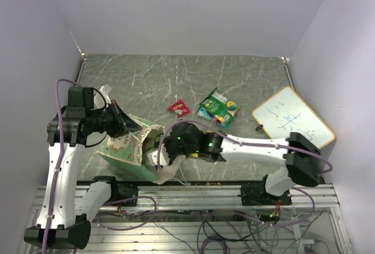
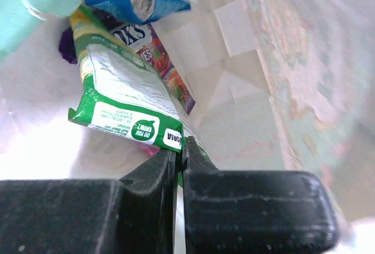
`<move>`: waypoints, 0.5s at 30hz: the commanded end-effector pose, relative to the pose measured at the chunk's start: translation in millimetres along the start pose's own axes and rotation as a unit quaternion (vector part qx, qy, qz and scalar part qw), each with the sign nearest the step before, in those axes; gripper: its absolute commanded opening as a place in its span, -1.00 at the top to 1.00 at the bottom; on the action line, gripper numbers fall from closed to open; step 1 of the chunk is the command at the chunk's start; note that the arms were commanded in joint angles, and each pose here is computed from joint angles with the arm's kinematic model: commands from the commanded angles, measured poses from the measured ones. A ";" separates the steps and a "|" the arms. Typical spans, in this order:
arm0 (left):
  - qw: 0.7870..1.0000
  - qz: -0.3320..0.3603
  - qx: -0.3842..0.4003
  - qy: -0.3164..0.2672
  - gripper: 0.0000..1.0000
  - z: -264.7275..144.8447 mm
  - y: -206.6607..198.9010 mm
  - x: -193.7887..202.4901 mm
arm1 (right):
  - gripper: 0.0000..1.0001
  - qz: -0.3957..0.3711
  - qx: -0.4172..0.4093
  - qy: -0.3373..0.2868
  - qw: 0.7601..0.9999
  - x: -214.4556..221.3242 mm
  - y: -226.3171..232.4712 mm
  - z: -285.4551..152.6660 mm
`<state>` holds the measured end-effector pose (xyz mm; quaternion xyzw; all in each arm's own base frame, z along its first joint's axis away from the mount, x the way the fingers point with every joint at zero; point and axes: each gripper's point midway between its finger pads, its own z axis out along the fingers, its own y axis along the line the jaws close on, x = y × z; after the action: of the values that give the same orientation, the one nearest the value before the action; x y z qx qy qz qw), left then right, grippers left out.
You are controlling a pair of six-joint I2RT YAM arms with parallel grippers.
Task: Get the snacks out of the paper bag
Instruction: Take out the snack from the paper bag.
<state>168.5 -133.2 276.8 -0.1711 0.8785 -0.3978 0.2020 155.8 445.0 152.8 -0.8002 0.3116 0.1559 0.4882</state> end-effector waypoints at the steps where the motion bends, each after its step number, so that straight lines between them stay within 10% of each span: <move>1: 0.999 0.010 0.010 -0.039 0.86 -3.3 -11.3 -17.3 | 1.00 0.091 0.006 0.011 0.996 -15.7 0.8 -38.9; 15: 0.996 -0.005 -0.034 -0.084 0.86 -4.0 3.6 -30.4 | 1.00 0.413 0.068 0.009 0.908 -92.1 -29.4 -192.7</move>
<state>186.1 -123.4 278.4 -0.1979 0.8772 -0.3711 0.2318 108.3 351.6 261.9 -0.6798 0.5308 0.2602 0.4340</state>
